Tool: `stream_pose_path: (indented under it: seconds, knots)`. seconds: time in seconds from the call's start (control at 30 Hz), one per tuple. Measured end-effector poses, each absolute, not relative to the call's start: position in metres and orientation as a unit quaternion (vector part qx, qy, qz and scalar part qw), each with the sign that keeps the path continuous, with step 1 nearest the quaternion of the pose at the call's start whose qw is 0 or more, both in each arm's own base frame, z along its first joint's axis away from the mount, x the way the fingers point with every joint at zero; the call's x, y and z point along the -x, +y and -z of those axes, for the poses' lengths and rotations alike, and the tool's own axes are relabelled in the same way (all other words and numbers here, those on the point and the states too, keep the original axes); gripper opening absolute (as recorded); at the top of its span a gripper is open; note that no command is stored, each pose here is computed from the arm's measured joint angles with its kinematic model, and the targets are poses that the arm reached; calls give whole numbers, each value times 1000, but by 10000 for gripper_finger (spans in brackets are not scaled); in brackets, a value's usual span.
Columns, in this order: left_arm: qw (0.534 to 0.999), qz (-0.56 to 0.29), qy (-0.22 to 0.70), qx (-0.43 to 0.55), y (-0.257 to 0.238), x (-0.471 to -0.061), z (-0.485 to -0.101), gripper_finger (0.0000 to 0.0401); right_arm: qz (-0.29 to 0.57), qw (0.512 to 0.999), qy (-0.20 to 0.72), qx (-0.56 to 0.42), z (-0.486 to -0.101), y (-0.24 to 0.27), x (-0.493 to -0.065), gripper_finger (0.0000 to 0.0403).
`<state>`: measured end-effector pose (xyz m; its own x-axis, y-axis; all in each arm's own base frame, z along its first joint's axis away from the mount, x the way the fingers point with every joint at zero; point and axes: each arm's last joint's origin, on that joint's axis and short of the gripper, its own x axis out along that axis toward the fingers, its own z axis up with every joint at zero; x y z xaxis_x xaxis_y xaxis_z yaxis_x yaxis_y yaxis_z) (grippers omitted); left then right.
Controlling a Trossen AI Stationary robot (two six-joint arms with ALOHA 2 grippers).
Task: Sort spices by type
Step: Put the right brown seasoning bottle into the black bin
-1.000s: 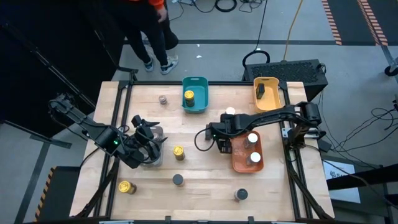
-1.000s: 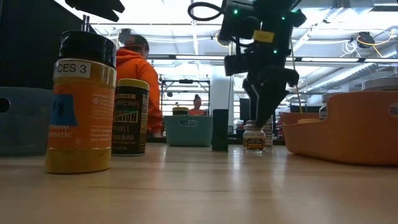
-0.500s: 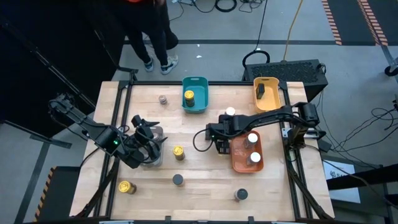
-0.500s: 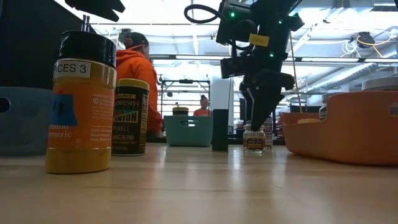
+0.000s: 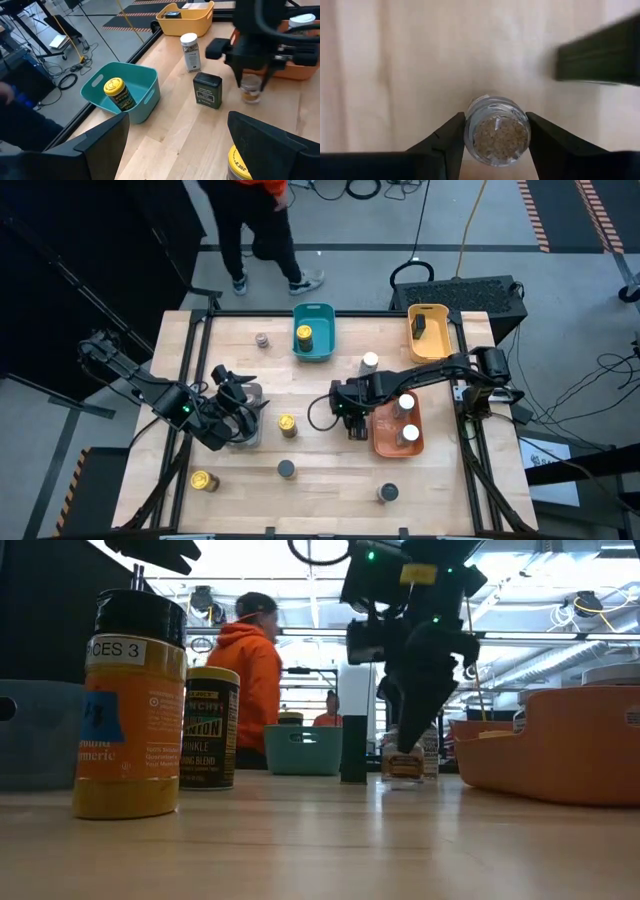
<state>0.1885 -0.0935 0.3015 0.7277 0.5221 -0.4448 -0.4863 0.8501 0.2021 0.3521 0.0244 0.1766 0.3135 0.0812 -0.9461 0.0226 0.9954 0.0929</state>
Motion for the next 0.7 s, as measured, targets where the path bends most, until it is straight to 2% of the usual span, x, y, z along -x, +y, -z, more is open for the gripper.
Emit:
stream_pose_path:
  seconds: [0.1, 0.33, 0.5, 0.7]
  knots:
    - [929, -273, 248, -36, -93, -189, -302, 345, -28, 824, 566, -32, -178, 35, -356, 192]
    - [931, -274, 241, -30, -94, -190, -303, 345, -25, 824, 566, -20, -178, 41, -355, 231]
    - [937, -265, 226, -22, -97, -194, -305, 345, -26, 825, 565, -17, -183, 41, -352, 232]
    - [952, -225, 204, -28, -108, -213, -307, 345, -30, 844, 535, -15, -215, 41, -340, 227]
